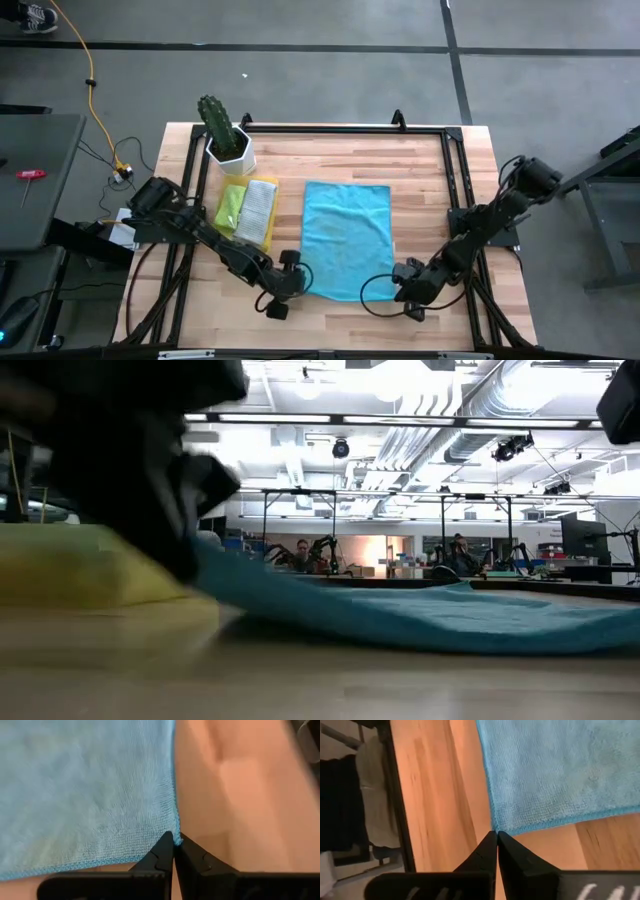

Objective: Fold microfiber towels
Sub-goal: Fold the blue microfiber towel

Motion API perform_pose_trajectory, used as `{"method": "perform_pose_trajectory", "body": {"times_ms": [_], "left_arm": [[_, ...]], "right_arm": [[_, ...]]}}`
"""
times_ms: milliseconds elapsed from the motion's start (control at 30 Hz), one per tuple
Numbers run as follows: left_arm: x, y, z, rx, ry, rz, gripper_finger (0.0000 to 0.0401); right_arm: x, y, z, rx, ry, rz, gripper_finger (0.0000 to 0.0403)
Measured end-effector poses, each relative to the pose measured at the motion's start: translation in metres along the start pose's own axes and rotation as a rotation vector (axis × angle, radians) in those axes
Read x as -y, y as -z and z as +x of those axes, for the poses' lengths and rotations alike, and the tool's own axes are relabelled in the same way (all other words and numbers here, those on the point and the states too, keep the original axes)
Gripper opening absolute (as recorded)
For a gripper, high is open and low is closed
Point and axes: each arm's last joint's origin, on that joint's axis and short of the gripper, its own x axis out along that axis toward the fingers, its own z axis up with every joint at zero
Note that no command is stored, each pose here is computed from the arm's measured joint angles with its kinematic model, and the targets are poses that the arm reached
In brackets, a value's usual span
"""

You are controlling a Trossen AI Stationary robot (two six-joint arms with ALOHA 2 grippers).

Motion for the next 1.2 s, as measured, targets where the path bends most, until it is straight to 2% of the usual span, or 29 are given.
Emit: {"method": "perform_pose_trajectory", "body": {"times_ms": [167, 333, 467, 667, 867, 1200], "left_arm": [[0.002, -0.014, -0.026, 0.083, 0.033, -0.046, 0.0003], [0.0, -0.024, -0.05, 0.155, 0.043, -0.06, 0.0001], [-0.009, -0.027, -0.06, 0.188, -0.081, -0.047, 0.0001], [-0.034, -0.023, -0.061, 0.136, -0.32, -0.036, 0.0], [-0.06, -0.021, -0.06, 0.099, -0.533, -0.061, 0.0], [-0.103, -0.021, -0.053, 0.027, -0.677, -0.137, 0.0]], "right_arm": [[-0.004, -0.004, -0.013, 0.052, -0.038, 0.002, 0.0], [-0.009, -0.008, -0.038, 0.185, -0.071, -0.06, 0.0], [-0.006, -0.013, -0.056, 0.323, -0.011, -0.109, 0.0], [0.01, -0.024, -0.075, 0.527, 0.19, -0.131, 0.0], [0.029, -0.039, -0.079, 0.588, 0.353, -0.083, 0.0], [0.057, -0.06, -0.082, 0.641, 0.538, 0.02, 0.0]]}}
